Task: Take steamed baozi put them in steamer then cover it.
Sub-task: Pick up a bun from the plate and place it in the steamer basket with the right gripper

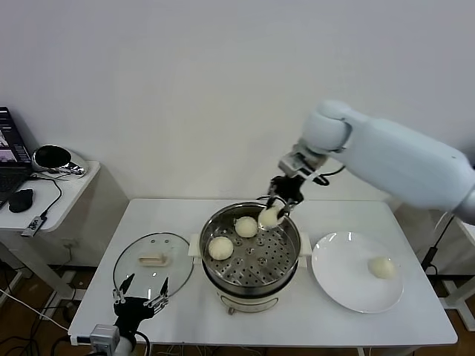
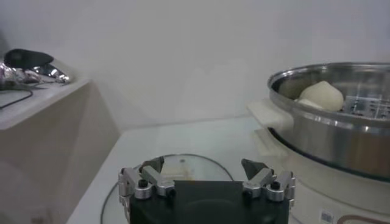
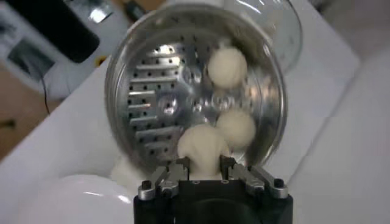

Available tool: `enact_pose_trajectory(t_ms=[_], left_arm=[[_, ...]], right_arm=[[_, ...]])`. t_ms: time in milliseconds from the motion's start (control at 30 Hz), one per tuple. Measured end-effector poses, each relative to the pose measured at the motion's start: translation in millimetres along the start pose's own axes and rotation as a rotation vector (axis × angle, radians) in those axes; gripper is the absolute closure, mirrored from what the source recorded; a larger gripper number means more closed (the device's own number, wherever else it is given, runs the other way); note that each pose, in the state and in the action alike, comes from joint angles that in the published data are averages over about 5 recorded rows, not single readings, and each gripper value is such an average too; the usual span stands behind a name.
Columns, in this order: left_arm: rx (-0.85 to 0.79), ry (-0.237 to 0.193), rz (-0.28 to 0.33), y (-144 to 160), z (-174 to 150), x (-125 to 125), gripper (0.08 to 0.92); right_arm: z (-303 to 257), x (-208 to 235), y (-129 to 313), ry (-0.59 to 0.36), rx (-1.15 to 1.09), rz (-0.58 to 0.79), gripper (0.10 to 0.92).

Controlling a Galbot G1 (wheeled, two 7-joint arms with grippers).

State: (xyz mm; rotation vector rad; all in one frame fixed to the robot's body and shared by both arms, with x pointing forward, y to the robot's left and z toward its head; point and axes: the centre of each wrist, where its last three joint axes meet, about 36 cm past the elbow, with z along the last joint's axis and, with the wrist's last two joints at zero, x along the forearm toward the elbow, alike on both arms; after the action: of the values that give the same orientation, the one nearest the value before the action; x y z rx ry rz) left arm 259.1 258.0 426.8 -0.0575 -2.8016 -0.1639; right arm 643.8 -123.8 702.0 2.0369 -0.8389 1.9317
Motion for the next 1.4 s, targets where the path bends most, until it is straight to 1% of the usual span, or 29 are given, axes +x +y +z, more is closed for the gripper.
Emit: enact_pose_trajectory(t_ms=[267, 467, 700, 1233, 1333, 1400], left_arm=[[0.007, 0.000, 0.001, -2, 1, -2, 0.177], [0.007, 0.002, -0.003, -1, 2, -2, 0.177], [0.011, 0.006, -0.005, -2, 4, -3, 0.177], [0.013, 0.000, -0.009, -2, 1, 1, 0.177], [0.014, 0.000, -0.008, -2, 1, 1, 0.177], [0.014, 0.000, -0.007, -2, 1, 1, 0.177]], right_arm=[[-19, -31, -19, -0.003, 0.272, -0.067, 0.657], [-31, -59, -20, -0.010, 0.443, -0.125, 0.655], [-52, -84, -22, -0.020, 0.593, -0.165, 0.650], [-87, -125, -32, -0.047, 0.721, -0.209, 0.643], [-90, -127, -31, -0.050, 0.723, -0.211, 0.617], [-91, -127, -30, -0.052, 0.721, -0.212, 0.578]])
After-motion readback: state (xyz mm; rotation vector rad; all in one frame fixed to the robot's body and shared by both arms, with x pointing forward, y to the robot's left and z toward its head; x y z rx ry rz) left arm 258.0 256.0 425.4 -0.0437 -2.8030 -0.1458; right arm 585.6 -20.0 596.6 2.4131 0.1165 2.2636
